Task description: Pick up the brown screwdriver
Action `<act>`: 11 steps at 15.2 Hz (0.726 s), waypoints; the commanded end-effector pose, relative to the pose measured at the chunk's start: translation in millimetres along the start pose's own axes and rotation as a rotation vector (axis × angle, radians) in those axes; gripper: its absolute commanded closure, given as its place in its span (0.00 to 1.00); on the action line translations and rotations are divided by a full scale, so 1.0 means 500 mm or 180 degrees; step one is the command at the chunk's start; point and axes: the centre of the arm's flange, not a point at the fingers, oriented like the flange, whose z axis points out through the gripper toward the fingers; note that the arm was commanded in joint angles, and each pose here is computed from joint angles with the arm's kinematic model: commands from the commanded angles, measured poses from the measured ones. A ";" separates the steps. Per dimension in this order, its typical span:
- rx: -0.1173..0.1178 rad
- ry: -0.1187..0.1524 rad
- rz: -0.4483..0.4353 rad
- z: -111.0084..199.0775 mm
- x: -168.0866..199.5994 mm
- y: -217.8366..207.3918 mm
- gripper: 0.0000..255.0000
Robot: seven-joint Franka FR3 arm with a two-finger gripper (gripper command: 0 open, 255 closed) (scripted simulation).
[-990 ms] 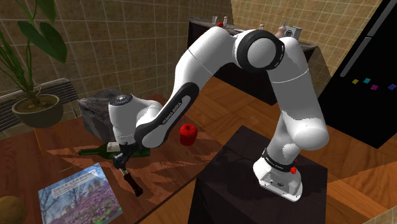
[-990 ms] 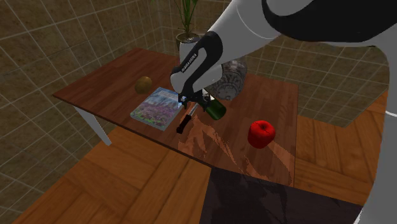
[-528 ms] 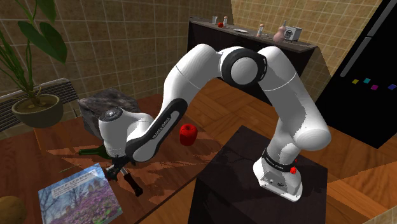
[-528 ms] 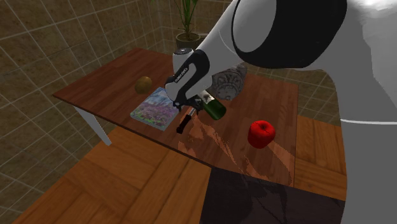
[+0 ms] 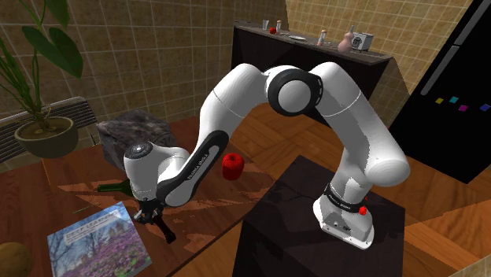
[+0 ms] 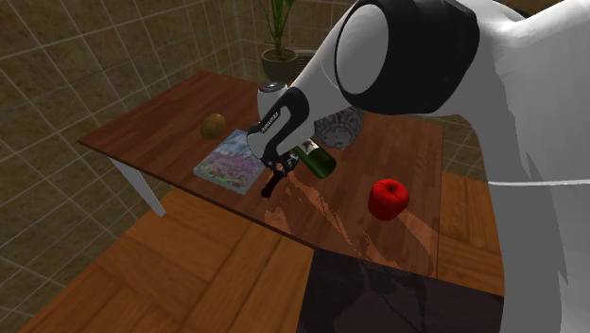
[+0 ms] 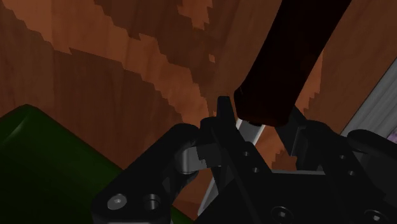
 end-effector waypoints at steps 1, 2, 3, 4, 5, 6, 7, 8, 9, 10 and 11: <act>-0.0005 -0.0004 0.0002 0.003 0.000 0.002 1.00; -0.0005 -0.0004 0.0002 0.002 0.000 0.002 1.00; -0.0005 -0.0004 0.0002 0.002 0.000 0.002 1.00; -0.0005 -0.0004 0.0002 0.003 0.001 0.002 1.00; -0.0005 -0.0004 0.0002 0.003 0.001 0.002 1.00; -0.0005 -0.0004 0.0002 0.003 0.001 0.002 1.00; -0.0005 -0.0004 0.0002 0.002 0.000 0.002 1.00; -0.0005 -0.0005 0.0002 0.004 -0.001 0.002 1.00; -0.0005 -0.0005 0.0002 -0.007 -0.001 0.002 1.00; -0.0005 -0.0004 0.0002 -0.017 0.000 0.002 1.00; -0.0005 -0.0005 0.0002 -0.028 0.001 0.002 1.00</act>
